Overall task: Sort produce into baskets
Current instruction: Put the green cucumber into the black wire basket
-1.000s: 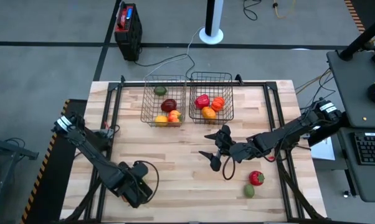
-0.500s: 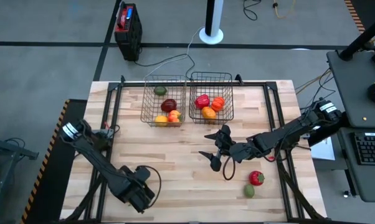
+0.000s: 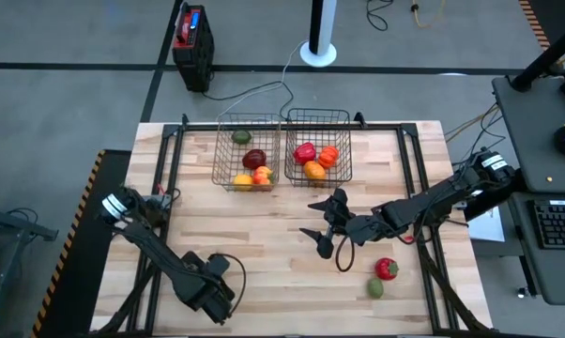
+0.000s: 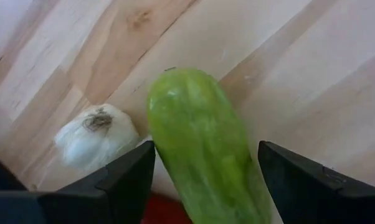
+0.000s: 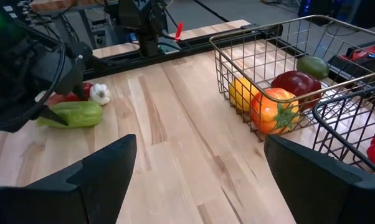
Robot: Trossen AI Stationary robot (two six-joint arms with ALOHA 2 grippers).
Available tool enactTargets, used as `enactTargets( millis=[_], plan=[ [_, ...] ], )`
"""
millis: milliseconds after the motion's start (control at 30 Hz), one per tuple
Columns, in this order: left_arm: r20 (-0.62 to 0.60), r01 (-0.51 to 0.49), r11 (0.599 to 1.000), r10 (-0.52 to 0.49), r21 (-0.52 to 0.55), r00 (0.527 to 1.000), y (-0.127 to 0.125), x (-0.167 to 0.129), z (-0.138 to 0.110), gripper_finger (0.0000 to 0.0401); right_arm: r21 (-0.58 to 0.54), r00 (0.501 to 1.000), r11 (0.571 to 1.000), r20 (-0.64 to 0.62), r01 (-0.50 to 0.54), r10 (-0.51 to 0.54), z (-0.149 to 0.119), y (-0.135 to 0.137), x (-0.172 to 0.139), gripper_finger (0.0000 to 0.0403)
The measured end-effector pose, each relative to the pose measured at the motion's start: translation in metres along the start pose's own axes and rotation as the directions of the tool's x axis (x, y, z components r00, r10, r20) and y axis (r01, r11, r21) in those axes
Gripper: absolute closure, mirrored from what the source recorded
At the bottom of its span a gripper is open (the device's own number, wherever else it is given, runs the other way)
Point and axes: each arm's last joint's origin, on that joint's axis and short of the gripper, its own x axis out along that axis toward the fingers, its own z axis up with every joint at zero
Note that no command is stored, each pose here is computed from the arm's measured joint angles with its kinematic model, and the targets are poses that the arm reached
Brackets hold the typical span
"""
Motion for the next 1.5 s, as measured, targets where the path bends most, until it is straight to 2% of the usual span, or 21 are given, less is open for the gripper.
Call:
enactTargets(
  millis=[400, 633, 733, 933, 1033, 1233, 1400, 1500],
  plan=[
    [0.018, 0.047, 0.996, -0.048, 0.072, 0.999, -0.008, 0.005, 0.001, 0.0133, 0.0, 1.0, 1.0, 0.0, 0.001, -0.001, 0.0, 0.0, 0.0, 0.0058],
    [0.024, 0.047, 0.992, -0.05, 0.118, 0.998, -0.016, 0.018, 0.0, 0.0135, -0.001, 1.0, 1.0, -0.001, 0.001, -0.001, 0.0, 0.0, 0.0, 0.0058],
    [0.024, 0.041, 0.989, -0.044, 0.145, 0.999, -0.018, 0.021, -0.001, 0.0152, -0.001, 1.0, 1.0, -0.001, 0.001, -0.001, 0.0, 0.0, 0.0, 0.0058],
    [0.048, 0.049, 0.983, -0.058, 0.176, 0.997, -0.018, 0.018, 0.001, 0.0213, -0.002, 1.0, 1.0, -0.001, 0.001, -0.001, 0.0, 0.0, 0.0, 0.0058],
    [0.071, 0.061, 0.974, -0.078, 0.219, 0.994, -0.018, 0.012, 0.002, 0.0218, -0.011, 1.0, 1.0, -0.001, 0.001, -0.001, 0.0, 0.0, 0.0, 0.0058],
    [0.158, 0.11, 0.945, -0.165, 0.308, 0.973, -0.023, -0.015, 0.014, 0.0214, -0.015, 1.0, 1.0, -0.002, -0.001, 0.001, 0.0, 0.0, 0.0, 0.0058],
    [0.301, 0.028, 0.922, -0.155, 0.387, 0.941, -0.022, -0.036, 0.03, 0.021, -0.017, 1.0, 0.999, -0.007, -0.027, 0.027, 0.0, 0.001, 0.0, 0.0058],
    [0.437, -0.031, 0.904, -0.177, 0.427, 0.882, -0.022, -0.054, 0.042, 0.0211, -0.02, 0.999, 0.999, -0.008, -0.036, 0.036, -0.001, 0.003, -0.002, 0.0058]
  ],
)
